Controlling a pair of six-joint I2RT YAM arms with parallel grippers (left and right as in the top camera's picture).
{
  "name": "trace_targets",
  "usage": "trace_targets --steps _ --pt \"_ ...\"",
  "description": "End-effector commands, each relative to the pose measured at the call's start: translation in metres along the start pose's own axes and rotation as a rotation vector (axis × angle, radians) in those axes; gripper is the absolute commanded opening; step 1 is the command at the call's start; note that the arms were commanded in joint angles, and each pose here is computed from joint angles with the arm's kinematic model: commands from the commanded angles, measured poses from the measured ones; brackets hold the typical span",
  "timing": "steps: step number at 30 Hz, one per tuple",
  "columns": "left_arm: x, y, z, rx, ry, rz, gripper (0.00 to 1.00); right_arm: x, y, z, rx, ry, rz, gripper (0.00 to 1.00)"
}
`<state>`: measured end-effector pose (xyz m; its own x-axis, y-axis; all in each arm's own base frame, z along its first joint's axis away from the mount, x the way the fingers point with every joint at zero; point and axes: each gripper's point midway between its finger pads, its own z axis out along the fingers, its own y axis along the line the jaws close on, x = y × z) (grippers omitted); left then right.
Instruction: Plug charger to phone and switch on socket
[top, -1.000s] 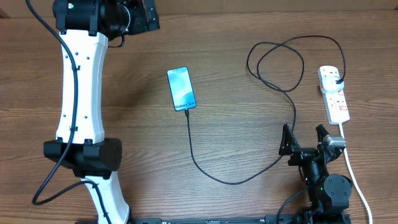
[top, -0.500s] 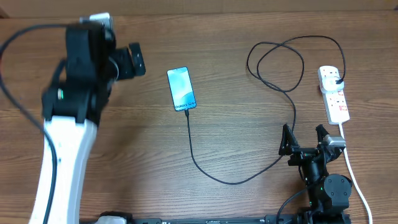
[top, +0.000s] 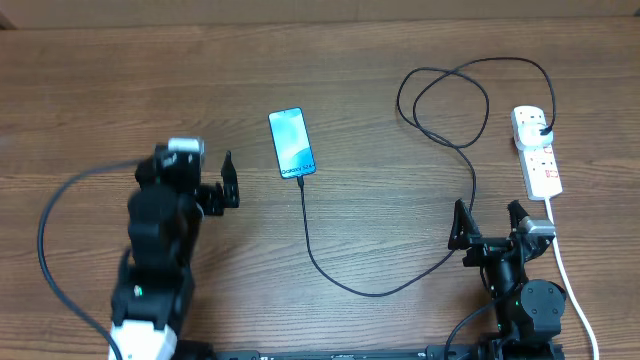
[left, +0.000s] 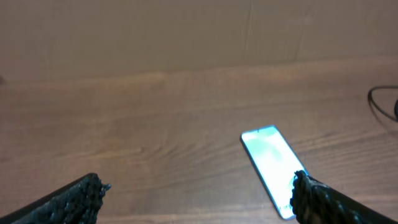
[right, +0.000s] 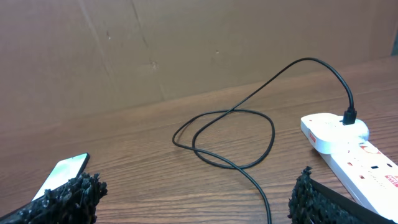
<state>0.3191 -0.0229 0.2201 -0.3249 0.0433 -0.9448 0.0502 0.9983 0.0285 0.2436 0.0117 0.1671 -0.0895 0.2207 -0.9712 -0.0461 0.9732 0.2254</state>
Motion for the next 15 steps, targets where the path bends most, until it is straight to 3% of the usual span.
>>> trace_targets --steps 1,15 --pt "0.026 0.004 -0.012 -0.01 -0.043 0.037 0.99 -0.001 0.002 0.0 -0.01 -0.011 0.001 1.0" --pt "0.077 0.017 -0.043 -0.065 -0.228 0.02 1.0 -0.001 0.002 0.0 -0.01 -0.011 0.001 1.0"
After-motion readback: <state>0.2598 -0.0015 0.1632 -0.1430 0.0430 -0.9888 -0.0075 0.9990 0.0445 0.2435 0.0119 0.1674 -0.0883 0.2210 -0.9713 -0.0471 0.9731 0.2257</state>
